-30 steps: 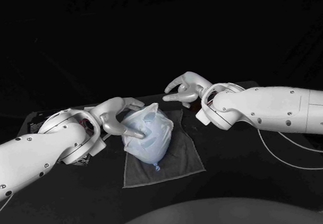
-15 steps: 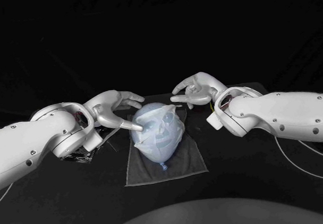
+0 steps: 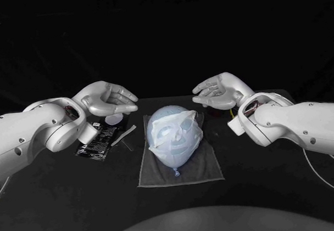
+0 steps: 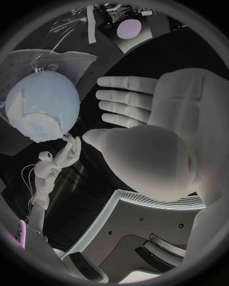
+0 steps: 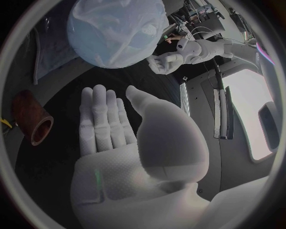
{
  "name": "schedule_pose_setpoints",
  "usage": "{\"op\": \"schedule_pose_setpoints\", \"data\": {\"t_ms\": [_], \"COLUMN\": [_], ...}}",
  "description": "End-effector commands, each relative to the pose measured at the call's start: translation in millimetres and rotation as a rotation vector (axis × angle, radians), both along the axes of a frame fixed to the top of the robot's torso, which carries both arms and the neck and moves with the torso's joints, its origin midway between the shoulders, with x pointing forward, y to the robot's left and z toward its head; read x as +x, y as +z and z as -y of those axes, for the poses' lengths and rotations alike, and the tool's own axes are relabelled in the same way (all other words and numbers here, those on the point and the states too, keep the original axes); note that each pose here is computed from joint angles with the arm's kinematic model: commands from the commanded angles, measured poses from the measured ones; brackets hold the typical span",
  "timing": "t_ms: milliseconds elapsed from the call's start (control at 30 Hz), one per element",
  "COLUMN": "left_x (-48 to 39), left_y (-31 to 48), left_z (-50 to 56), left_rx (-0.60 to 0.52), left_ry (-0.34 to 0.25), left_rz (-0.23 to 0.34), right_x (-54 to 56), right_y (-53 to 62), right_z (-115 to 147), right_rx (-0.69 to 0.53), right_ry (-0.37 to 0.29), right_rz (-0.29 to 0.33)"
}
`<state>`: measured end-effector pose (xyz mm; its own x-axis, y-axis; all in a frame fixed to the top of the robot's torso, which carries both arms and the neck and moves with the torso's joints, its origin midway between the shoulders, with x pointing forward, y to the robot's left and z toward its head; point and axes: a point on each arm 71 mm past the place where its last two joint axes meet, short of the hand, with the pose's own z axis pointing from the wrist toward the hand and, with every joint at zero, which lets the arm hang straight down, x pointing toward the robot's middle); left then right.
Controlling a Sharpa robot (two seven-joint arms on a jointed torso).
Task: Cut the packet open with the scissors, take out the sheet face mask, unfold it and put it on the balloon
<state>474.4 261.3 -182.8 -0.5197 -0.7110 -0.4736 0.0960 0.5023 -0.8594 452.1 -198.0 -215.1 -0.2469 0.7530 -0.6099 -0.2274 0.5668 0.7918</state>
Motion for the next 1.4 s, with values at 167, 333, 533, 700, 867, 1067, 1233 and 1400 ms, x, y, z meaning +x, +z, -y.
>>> {"op": "schedule_pose_setpoints", "data": {"t_ms": [167, 333, 533, 700, 867, 1067, 1233, 1400], "left_x": [-2.3, -6.7, -13.2, -19.2, -23.4, -26.6, -27.8, -27.7], "left_y": [6.9, 5.8, 5.0, 1.1, -2.8, -6.1, -9.2, -13.2], "left_z": [-9.6, -7.6, -1.0, 8.7, 18.2, 29.8, 38.1, 42.5], "left_rx": [-0.073, -0.058, -0.019, 0.028, 0.062, 0.097, 0.124, 0.147], "left_ry": [0.057, 0.041, -0.002, -0.048, -0.072, -0.103, -0.115, -0.107], "left_rz": [0.084, 0.099, 0.128, 0.156, 0.185, 0.206, 0.214, 0.209], "right_x": [-6.3, -11.6, -19.9, -26.2, -31.4, -37.6, -38.5, -35.7], "right_y": [9.3, 10.9, 8.2, 3.3, -0.5, -3.6, -6.1, -8.9], "right_z": [-14.0, -22.3, -35.1, -43.8, -49.6, -55.5, -56.9, -57.6], "right_rx": [-0.099, -0.159, -0.262, -0.344, -0.392, -0.424, -0.447, -0.467], "right_ry": [0.138, 0.207, 0.316, 0.393, 0.445, 0.493, 0.508, 0.508], "right_rz": [0.188, 0.242, 0.258, 0.228, 0.187, 0.138, 0.113, 0.100]}}
